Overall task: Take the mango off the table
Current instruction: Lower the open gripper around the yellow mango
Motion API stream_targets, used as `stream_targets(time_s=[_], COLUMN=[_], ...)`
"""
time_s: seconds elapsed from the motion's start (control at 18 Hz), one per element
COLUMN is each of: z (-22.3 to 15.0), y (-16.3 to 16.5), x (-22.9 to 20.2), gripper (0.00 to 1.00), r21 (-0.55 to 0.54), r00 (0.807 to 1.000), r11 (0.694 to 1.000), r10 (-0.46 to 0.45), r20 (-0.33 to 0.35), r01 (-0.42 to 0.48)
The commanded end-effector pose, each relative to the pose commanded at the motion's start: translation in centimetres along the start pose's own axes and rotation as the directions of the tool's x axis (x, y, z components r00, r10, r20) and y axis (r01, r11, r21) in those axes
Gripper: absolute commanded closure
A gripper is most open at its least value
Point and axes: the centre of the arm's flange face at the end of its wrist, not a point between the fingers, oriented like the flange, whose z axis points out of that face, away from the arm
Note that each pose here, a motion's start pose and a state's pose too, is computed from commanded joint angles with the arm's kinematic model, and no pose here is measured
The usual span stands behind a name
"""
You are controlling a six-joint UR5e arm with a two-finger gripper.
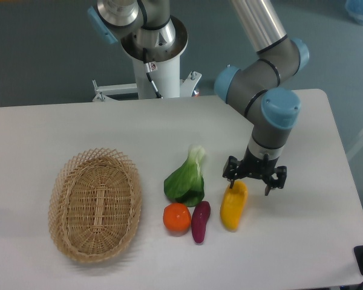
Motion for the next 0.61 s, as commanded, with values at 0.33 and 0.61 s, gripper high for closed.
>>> stream_targets(time_s=[0.33,0.61], z=[1.3,2.5], y=[0.0,0.0], x=[0.3,0.4], gripper=[0.0,0.0], r21=[-0.005,0.002], r00=[1.0,1.0], r11=[1.0,1.0], r10=[0.013,0.022], r20=[0.0,0.011], r01=[-0.013,-0.022])
